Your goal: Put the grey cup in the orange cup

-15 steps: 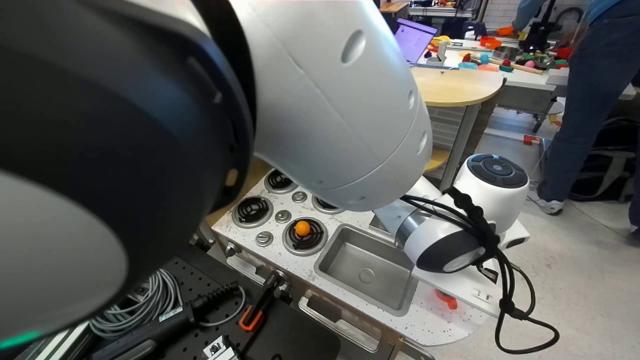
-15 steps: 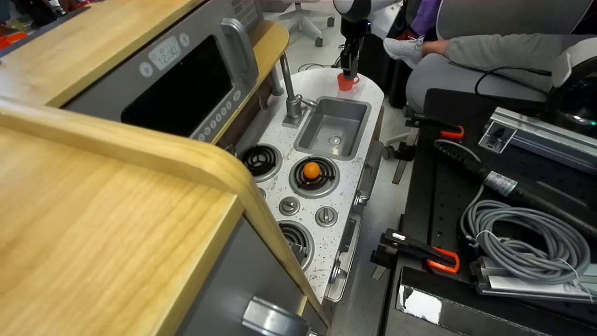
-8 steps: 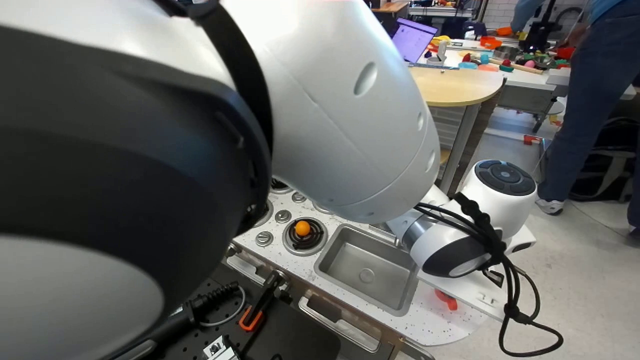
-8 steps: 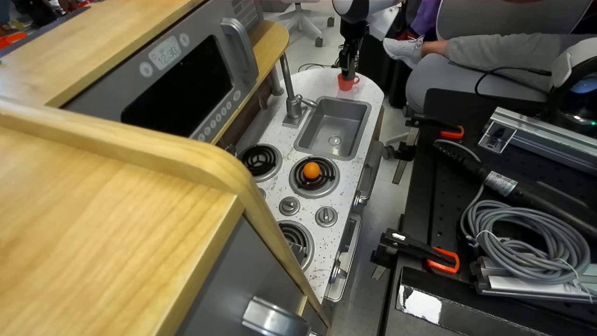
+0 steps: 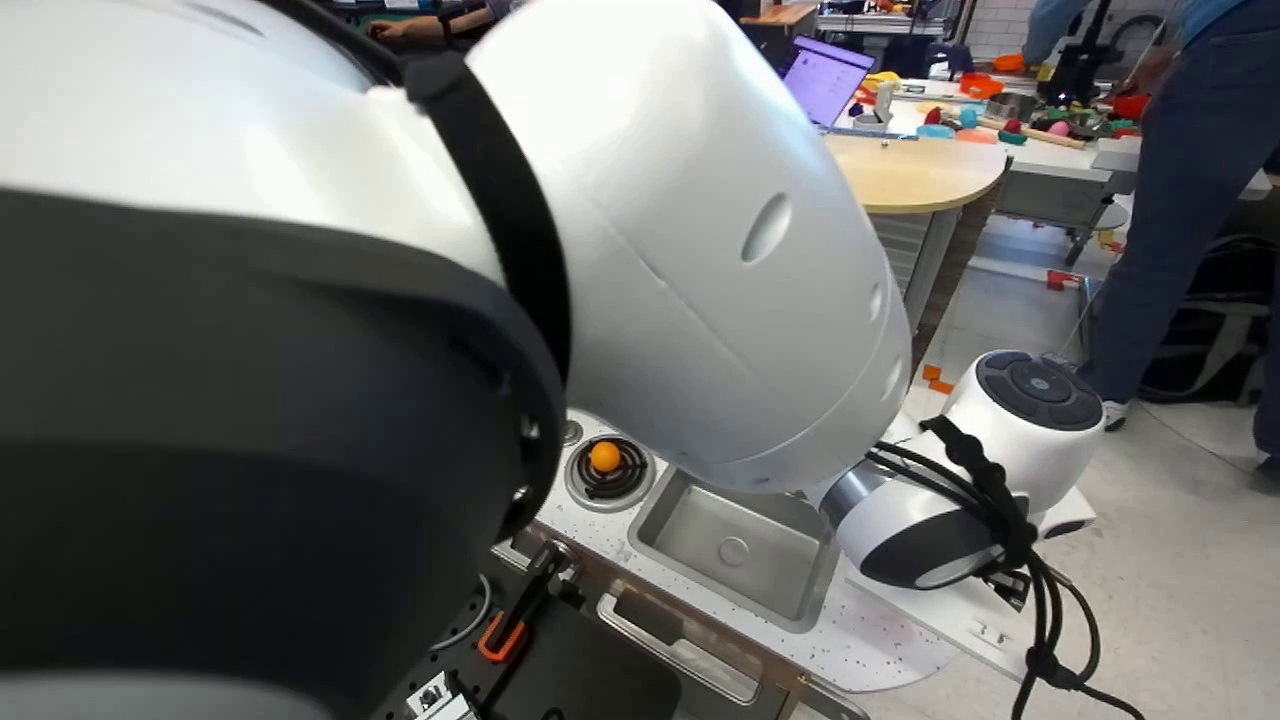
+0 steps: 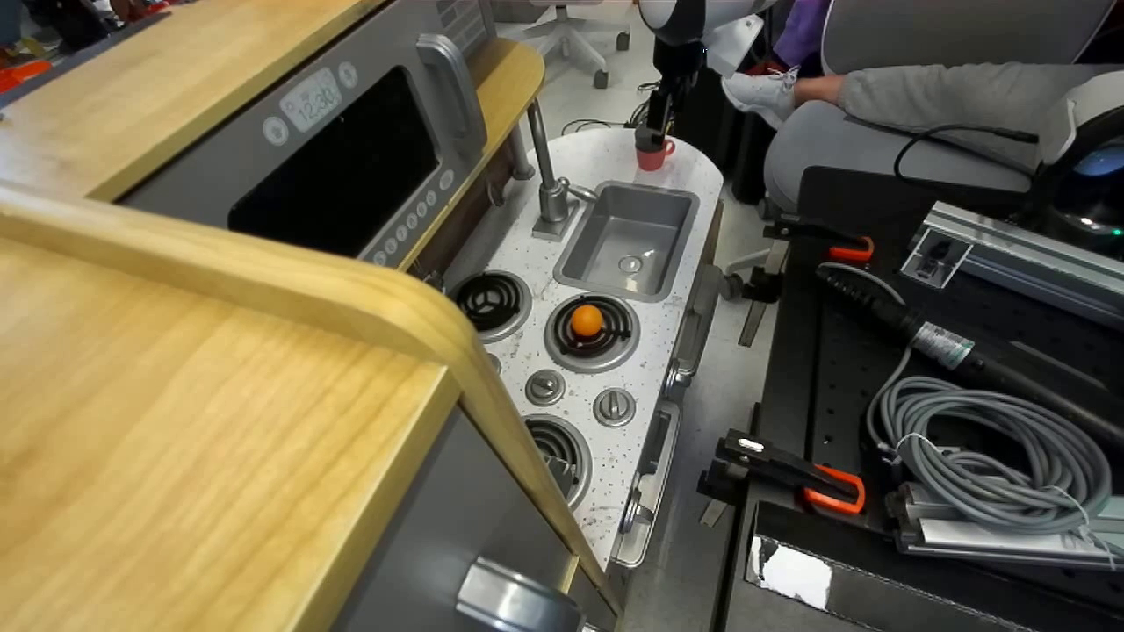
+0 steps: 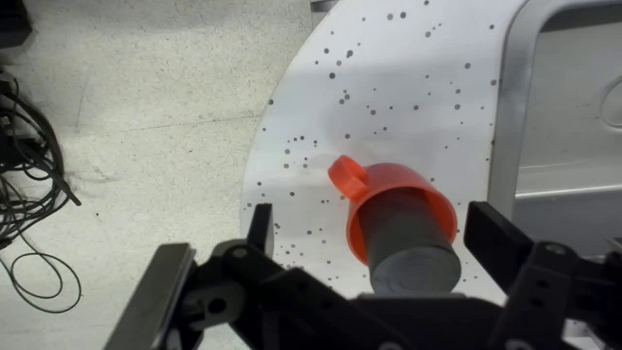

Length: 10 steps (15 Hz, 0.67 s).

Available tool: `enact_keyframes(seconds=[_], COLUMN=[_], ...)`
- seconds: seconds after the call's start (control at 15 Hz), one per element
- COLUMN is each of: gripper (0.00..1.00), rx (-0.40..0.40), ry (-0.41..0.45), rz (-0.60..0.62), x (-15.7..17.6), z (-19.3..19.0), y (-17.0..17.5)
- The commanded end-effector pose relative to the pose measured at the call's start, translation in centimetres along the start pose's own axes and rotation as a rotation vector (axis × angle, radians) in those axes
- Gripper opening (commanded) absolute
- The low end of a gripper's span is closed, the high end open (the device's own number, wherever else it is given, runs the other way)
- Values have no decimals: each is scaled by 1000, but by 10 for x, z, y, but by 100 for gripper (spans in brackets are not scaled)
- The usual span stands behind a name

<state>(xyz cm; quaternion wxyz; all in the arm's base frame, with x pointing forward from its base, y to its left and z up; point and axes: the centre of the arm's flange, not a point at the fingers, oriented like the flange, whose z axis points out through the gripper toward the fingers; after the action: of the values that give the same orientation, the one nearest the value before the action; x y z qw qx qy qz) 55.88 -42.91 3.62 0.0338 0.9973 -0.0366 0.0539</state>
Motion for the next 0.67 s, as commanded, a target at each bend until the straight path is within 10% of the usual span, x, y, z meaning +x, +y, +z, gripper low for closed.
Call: enact_keyframes(seconds=[0.0, 0.6], gripper=[100, 100], rx=[51, 37], ry=[9, -163], rz=[27, 2], x=[-30, -109], z=[-42, -129], y=[10, -7])
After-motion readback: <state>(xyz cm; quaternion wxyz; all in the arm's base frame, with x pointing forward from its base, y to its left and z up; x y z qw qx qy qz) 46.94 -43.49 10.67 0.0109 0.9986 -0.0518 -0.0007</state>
